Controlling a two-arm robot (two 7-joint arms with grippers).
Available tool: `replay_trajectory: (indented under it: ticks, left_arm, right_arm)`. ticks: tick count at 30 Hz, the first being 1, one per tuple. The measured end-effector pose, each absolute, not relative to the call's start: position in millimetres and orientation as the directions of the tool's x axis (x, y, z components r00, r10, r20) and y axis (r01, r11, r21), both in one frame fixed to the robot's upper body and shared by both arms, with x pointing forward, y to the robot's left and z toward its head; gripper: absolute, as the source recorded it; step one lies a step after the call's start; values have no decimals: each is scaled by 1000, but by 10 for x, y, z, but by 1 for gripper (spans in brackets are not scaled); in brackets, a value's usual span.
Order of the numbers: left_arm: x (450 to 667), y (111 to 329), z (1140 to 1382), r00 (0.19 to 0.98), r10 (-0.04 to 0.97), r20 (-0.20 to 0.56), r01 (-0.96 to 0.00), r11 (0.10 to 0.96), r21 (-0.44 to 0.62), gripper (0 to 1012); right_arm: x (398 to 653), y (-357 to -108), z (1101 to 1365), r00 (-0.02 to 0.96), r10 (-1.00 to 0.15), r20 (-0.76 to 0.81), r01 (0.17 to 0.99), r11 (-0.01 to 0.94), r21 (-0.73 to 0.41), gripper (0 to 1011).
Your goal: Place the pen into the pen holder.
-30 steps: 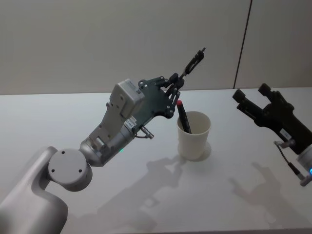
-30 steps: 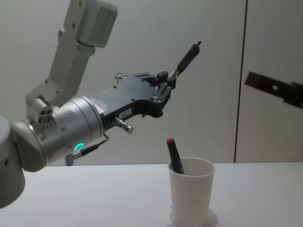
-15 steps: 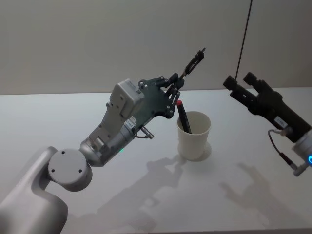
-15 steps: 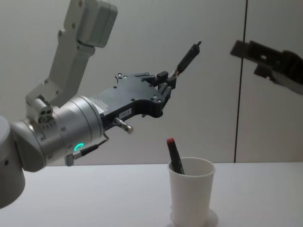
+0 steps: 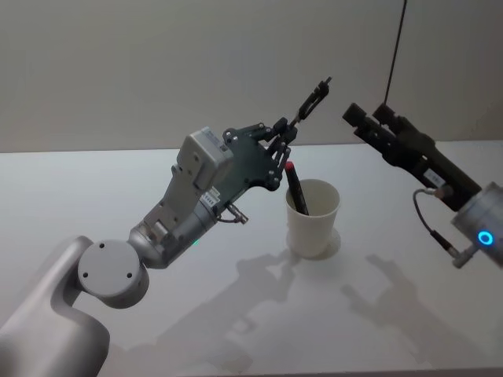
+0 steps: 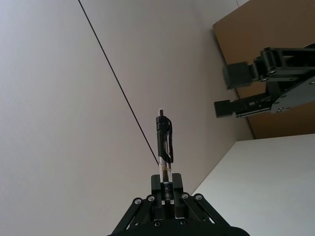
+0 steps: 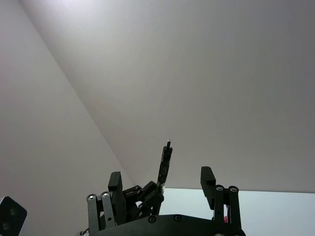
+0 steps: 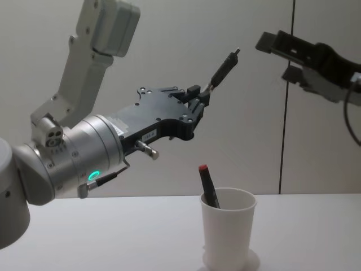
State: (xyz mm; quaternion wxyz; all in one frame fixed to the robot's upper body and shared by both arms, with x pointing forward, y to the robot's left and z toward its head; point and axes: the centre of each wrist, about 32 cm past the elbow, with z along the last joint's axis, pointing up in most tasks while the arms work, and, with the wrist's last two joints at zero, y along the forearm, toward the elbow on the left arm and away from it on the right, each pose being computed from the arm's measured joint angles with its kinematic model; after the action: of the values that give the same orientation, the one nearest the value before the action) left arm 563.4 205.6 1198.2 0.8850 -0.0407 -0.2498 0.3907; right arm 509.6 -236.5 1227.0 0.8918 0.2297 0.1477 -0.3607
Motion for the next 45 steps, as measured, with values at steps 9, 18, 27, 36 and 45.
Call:
replay_trajectory:
  ticks: [9, 18, 27, 36, 45]
  left_arm:
    - [5634, 2056, 11982, 570, 712, 410, -671, 691, -267, 135]
    - [5634, 2056, 11982, 570, 712, 410, -671, 691, -267, 135]
    - [5634, 2056, 11982, 570, 712, 410, -671, 691, -267, 135]
    - [5634, 2056, 11982, 570, 712, 410, -671, 691, -267, 135]
    - [5634, 2056, 11982, 570, 712, 410, -671, 691, -267, 135]
  right_arm:
    - [5190, -2228, 12304, 685, -571, -452, 719, 632, 290, 1002]
    - [5286, -2096, 12312, 671, -577, -465, 728, 632, 267, 1002]
    - [5381, -1972, 12308, 662, -584, -470, 734, 634, 245, 1001]
    - [5447, -1890, 12295, 657, -589, -471, 736, 636, 232, 850]
    - [5482, -1828, 12287, 659, -587, -471, 734, 640, 229, 591]
